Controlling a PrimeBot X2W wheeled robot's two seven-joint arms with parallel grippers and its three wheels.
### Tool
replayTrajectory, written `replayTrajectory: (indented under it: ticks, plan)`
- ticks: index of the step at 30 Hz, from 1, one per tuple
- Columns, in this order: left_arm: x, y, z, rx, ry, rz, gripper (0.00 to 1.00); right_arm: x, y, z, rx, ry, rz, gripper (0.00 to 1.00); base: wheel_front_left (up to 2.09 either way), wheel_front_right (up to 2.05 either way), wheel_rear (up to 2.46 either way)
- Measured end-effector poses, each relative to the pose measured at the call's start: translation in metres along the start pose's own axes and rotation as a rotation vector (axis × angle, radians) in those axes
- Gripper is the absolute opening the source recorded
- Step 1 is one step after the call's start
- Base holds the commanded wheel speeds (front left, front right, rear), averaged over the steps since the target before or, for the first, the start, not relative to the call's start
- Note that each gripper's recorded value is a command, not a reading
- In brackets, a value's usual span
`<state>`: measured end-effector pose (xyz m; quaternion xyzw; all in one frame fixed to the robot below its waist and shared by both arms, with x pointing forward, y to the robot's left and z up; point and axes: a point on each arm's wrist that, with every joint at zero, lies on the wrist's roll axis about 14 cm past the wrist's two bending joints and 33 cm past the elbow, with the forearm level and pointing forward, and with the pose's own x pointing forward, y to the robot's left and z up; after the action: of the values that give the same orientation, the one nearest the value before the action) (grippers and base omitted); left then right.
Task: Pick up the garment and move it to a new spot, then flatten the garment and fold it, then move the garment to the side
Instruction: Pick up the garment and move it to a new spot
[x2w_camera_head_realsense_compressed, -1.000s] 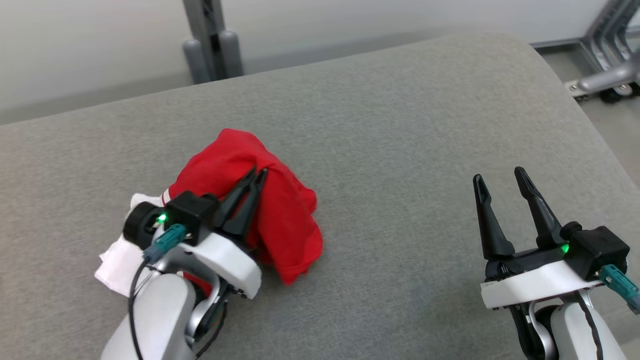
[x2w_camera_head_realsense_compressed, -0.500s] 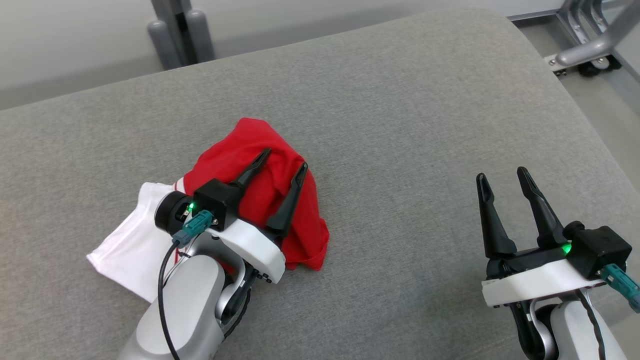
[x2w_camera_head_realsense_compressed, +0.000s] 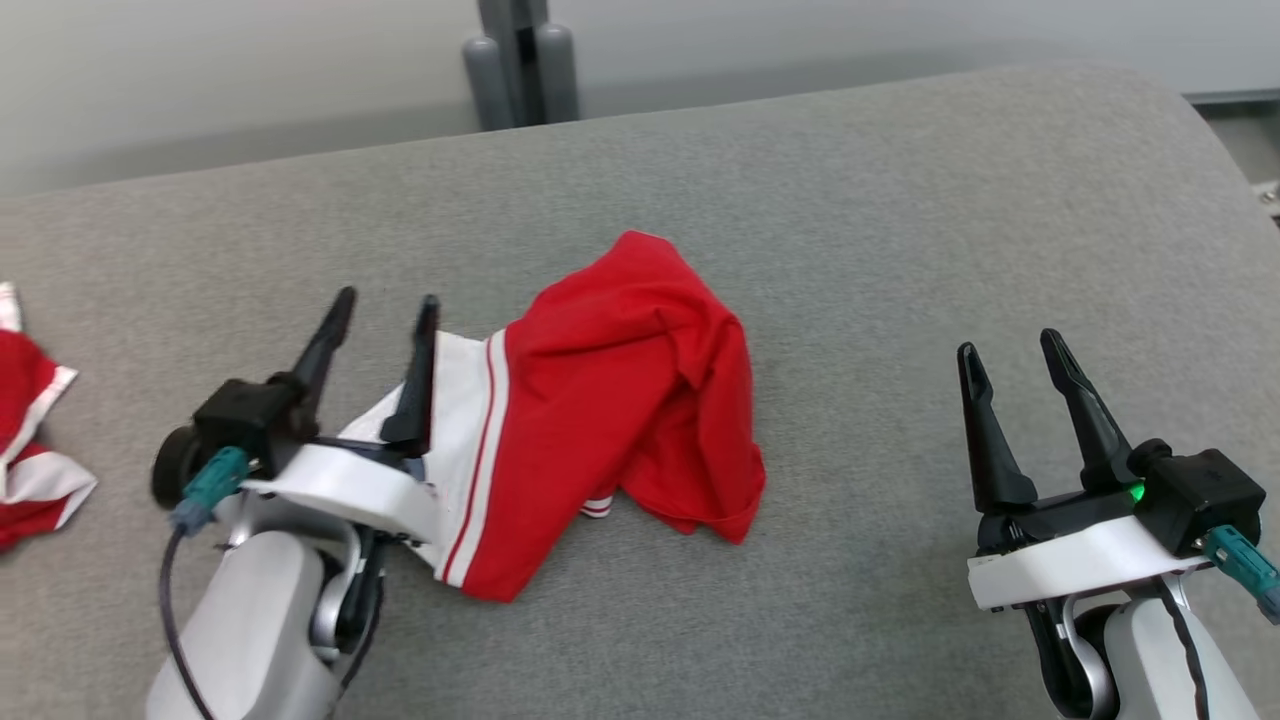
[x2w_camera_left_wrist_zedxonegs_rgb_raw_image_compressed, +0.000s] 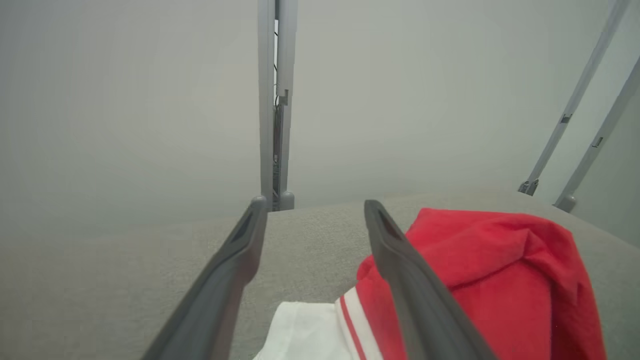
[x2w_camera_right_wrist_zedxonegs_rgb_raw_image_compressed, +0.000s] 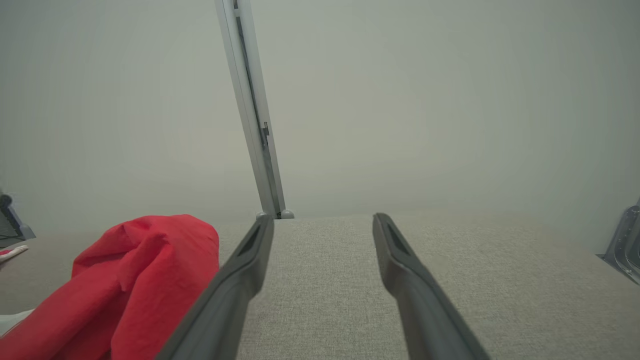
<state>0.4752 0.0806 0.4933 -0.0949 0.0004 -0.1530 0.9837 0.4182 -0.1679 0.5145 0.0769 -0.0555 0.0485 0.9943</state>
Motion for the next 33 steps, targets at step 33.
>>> replayTrajectory:
  ticks: [33]
  plan:
    - [-0.136, 0.069, 0.048, 0.084, -0.059, 0.32, 1.0, -0.042, 0.024, 0.016, -0.011, 0.015, 0.049, 1.0, 0.0, 0.0, 0.0]
